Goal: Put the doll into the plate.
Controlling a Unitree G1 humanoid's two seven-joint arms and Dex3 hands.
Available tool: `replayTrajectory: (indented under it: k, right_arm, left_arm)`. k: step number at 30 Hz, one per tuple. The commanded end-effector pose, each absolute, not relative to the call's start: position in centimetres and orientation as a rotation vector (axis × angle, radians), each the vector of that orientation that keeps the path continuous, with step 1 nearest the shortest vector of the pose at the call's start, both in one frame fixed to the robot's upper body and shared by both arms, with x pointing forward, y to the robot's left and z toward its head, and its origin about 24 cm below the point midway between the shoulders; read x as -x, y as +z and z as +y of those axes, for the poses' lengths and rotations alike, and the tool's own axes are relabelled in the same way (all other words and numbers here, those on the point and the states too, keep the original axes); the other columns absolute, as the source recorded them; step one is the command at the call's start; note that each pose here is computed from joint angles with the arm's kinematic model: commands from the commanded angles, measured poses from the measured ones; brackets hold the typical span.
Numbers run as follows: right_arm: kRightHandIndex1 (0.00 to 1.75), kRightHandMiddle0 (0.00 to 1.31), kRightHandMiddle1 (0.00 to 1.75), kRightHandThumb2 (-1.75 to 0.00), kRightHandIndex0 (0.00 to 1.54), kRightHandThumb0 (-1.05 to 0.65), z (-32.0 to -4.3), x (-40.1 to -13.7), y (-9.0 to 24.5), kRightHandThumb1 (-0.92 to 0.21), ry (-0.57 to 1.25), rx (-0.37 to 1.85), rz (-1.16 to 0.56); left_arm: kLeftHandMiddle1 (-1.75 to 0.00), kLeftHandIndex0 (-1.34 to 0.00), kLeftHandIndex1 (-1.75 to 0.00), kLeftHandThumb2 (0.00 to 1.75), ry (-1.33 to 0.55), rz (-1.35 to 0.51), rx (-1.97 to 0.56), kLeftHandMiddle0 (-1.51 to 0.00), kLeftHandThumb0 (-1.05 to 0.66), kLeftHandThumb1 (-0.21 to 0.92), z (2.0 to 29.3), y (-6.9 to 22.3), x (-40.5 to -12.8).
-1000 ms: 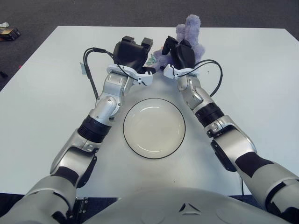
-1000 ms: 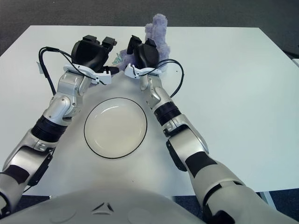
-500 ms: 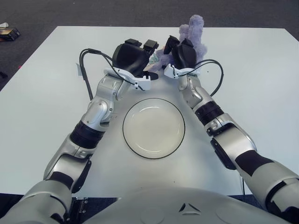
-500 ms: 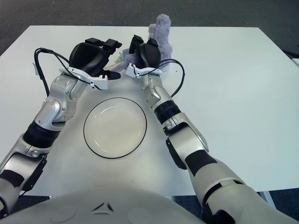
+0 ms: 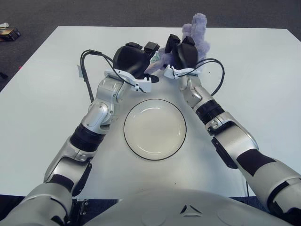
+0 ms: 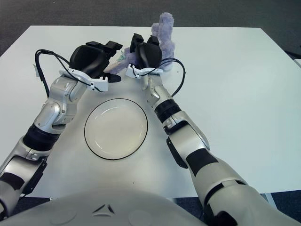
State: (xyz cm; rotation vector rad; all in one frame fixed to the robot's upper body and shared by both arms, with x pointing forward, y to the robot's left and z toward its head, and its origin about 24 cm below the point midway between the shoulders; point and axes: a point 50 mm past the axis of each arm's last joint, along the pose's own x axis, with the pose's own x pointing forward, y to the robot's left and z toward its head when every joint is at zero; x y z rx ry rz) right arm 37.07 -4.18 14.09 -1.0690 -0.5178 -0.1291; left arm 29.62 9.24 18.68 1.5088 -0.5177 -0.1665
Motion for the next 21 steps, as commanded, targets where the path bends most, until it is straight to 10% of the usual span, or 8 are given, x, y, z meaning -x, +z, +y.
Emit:
replayTrajectory:
  k: [1,21]
  right_arm:
    - [1.75,0.48,1.75,-0.95,0.39,0.39,-4.0,-37.3,15.3,-0.6,-0.157,1.085,-0.568]
    - [1.75,0.48,1.75,-0.92,0.38,0.38,-3.8,-37.2,15.5,-0.62,-0.181,1.059,-0.59]
  left_arm:
    - [-0.18,-0.16,-0.44,0.36,-0.157,-0.446,-1.576,-0.58,-0.88,0.92,9.2,18.0,-30.7]
    - [-0.16,-0.17,-0.4,0.34,-0.003,-0.401,-1.674,-0.56,-0.89,0.92,8.8,16.3,-33.5]
